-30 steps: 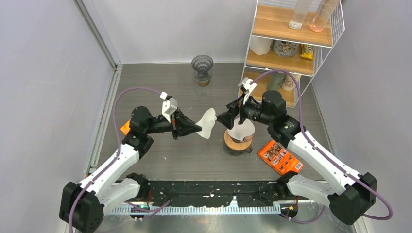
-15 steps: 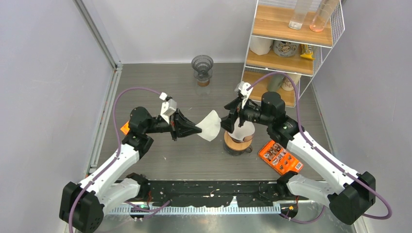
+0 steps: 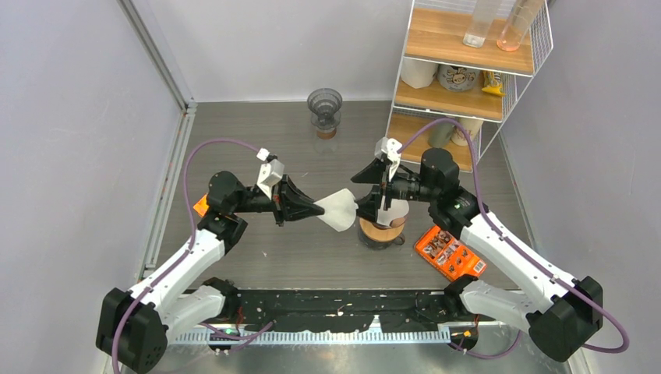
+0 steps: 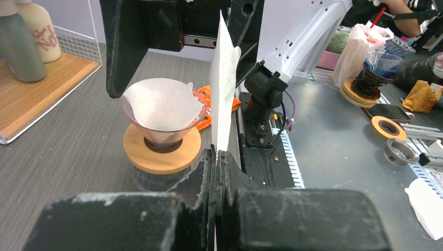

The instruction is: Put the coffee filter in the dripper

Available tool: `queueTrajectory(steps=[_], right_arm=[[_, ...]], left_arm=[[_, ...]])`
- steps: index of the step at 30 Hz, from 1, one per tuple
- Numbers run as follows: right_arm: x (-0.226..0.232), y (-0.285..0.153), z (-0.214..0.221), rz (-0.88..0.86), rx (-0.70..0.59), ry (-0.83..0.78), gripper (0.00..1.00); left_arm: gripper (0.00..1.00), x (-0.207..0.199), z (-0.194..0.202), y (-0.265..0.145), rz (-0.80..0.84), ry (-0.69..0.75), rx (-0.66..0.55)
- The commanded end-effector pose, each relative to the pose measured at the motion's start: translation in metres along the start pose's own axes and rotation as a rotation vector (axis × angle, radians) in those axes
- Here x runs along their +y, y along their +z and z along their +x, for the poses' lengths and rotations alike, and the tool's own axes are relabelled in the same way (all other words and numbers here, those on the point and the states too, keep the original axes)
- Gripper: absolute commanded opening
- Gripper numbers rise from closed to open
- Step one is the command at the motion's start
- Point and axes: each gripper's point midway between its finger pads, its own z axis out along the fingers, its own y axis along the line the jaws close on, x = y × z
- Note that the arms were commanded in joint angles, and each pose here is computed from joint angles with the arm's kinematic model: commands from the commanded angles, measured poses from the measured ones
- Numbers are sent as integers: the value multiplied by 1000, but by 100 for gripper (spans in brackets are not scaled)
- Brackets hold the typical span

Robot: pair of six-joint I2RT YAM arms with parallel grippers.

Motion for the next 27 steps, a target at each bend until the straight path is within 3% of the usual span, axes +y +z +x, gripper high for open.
queueTrajectory(steps=[1, 8, 20, 27], right_arm=[[12, 5, -16, -85, -57, 6, 97], [17, 16, -13, -140, -47, 48, 100], [41, 28, -7, -257, -21, 46, 86], [46, 25, -20, -250, -81, 29, 75]], left_arm=[[0, -9, -14, 3, 48, 61, -24], [0, -12, -17, 6, 69, 64, -30], [0, -5, -25, 11, 61, 63, -54], [0, -5, -23, 12, 75, 54, -47]])
